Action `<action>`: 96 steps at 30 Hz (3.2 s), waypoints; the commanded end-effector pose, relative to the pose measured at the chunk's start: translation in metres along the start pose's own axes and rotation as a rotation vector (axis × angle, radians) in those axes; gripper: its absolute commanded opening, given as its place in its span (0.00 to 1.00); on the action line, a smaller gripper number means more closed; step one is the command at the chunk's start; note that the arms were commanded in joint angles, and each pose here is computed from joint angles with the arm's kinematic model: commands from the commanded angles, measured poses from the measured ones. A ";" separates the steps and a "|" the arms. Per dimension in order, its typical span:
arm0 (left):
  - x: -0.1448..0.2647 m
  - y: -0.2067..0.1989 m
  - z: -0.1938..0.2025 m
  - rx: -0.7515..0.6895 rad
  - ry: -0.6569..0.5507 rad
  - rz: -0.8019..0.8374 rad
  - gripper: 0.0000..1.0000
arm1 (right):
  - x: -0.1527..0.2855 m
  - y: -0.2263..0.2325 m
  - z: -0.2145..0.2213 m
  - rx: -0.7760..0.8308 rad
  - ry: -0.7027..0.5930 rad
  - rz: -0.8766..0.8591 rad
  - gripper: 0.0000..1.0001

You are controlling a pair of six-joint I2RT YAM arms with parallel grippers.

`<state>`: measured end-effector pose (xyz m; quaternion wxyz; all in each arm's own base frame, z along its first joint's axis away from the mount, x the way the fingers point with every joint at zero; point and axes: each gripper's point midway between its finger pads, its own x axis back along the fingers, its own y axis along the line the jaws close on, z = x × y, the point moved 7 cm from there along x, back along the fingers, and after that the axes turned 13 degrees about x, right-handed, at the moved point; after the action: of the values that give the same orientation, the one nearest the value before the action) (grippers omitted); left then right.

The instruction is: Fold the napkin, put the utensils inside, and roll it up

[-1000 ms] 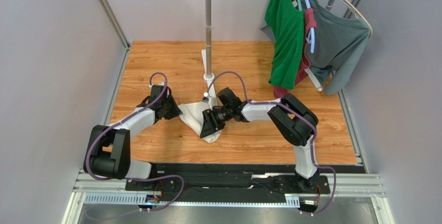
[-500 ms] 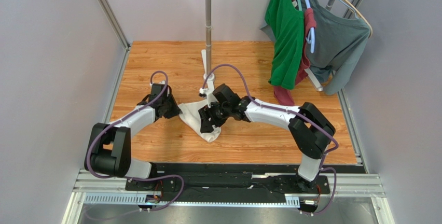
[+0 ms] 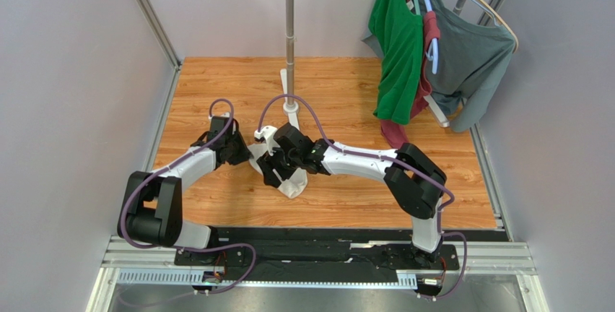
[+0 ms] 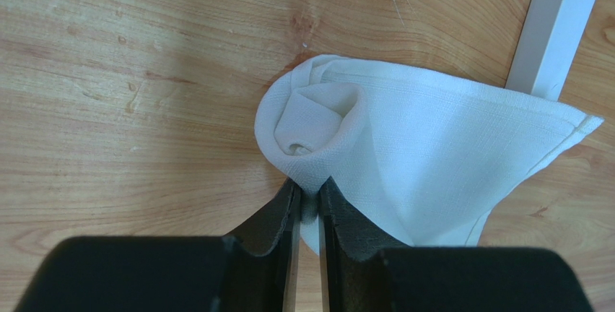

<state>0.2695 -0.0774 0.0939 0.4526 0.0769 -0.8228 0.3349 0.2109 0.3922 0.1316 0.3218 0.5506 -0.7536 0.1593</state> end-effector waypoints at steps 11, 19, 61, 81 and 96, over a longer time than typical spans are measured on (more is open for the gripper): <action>0.001 0.000 -0.005 -0.022 -0.001 -0.018 0.20 | -0.029 -0.009 0.014 0.053 0.060 0.042 0.61; 0.002 -0.001 -0.005 -0.022 -0.006 -0.011 0.20 | -0.042 -0.012 0.045 -0.014 0.139 0.090 0.59; 0.031 -0.004 -0.001 0.014 -0.107 0.110 0.58 | -0.051 -0.028 0.112 -0.428 0.149 -0.345 0.19; 0.011 0.008 0.007 0.041 -0.043 0.024 0.47 | -0.053 -0.045 0.104 -0.521 0.125 -0.410 0.23; 0.008 0.012 0.002 -0.012 -0.035 -0.043 0.38 | -0.004 -0.056 0.046 -0.366 0.108 -0.235 0.67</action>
<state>0.2527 -0.0743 0.0921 0.4482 0.0837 -0.8204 0.3451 0.2433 0.3658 0.0789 0.4590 0.6101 -0.6435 -0.0546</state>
